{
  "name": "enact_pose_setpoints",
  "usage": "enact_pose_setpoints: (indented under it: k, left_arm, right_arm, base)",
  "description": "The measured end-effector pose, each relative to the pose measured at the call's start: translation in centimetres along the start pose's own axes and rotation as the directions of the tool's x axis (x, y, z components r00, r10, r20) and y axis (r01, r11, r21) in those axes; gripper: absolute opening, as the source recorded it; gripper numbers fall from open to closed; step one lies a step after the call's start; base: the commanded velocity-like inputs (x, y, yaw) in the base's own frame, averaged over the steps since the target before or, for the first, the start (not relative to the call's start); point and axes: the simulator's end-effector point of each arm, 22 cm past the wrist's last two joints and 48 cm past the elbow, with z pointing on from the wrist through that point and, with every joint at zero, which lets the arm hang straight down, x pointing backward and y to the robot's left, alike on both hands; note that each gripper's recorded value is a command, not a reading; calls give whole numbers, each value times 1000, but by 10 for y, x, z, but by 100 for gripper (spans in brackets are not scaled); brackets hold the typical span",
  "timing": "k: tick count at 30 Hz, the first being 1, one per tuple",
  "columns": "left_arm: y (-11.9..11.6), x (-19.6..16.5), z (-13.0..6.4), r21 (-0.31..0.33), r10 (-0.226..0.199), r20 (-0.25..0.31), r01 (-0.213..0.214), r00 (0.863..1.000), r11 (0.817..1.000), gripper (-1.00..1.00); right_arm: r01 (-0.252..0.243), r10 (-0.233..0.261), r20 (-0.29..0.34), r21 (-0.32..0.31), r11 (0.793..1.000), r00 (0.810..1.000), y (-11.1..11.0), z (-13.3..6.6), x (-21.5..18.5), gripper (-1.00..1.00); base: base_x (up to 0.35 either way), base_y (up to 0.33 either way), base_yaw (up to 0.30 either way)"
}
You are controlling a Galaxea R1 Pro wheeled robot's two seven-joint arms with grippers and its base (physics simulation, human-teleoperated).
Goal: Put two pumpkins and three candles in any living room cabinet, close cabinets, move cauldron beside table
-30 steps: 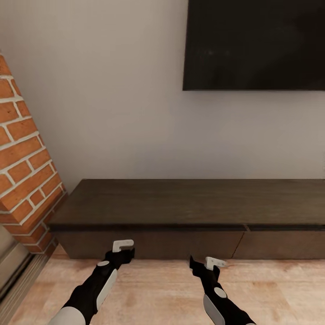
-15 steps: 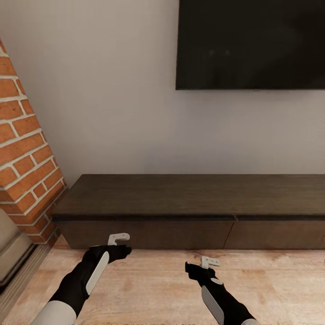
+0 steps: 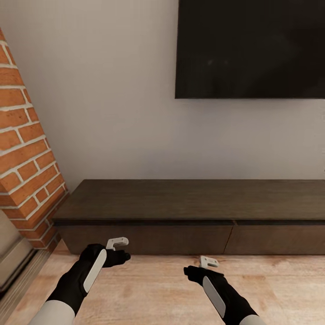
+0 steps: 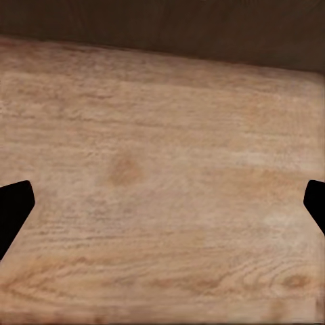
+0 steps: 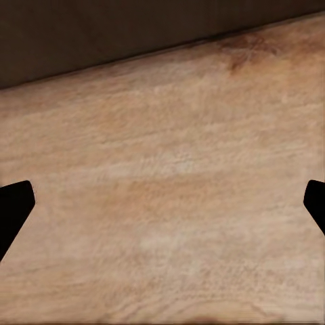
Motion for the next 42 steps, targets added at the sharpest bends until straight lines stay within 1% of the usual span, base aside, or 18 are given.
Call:
enact_pose_setpoints:
  k: [3, 6, 8, 13, 22, 29, 35, 42]
  left_arm:
    - [2, -2, -5, -8, 2, -13, -2, 1000, 1000, 100]
    - [11, -3, -12, -24, 4, -30, -5, 1000, 1000, 100]
    - [14, -6, -15, -29, 4, -34, -5, 999, 1000, 100]
    - [13, -13, -24, -29, 3, -36, -4, 999, 1000, 100]
    - [9, -25, -40, -29, 3, -37, -4, 999, 1000, 100]
    - [7, -35, -52, -29, 3, -38, -5, 999, 1000, 100]
    - [4, -43, -62, -28, 3, -38, -4, 999, 1000, 100]
    - [0, -53, -74, -27, 3, -38, -4, 999, 1000, 100]
  right_arm:
    - [1, -1, -4, -3, 1000, 1000, 3, -5, -5, 100]
    - [4, -4, 5, -13, 1000, 1000, 9, -12, -16, 100]
    - [8, -8, -9, -15, 1000, 1000, 11, -16, -18, 100]
    - [12, -12, -29, -18, 1000, 1000, 15, -24, -23, 100]
    - [12, -13, -39, -23, 1000, 999, 21, -39, -37, 100]
    - [13, -14, -20, -30, 999, 1000, 28, -53, -57, 100]
    - [11, -12, -23, -32, 999, 1000, 32, -62, -66, 100]
    - [-31, 28, -54, -54, 998, 998, 40, -74, -71, 100]
  base:
    - [0, 0, 0]
    - [0, 0, 0]
    - [0, 0, 0]
    - [0, 0, 0]
    - [-11, 0, 0]
    - [-258, 0, -18]
    - [-311, 0, -227]
    - [-306, 0, -276]
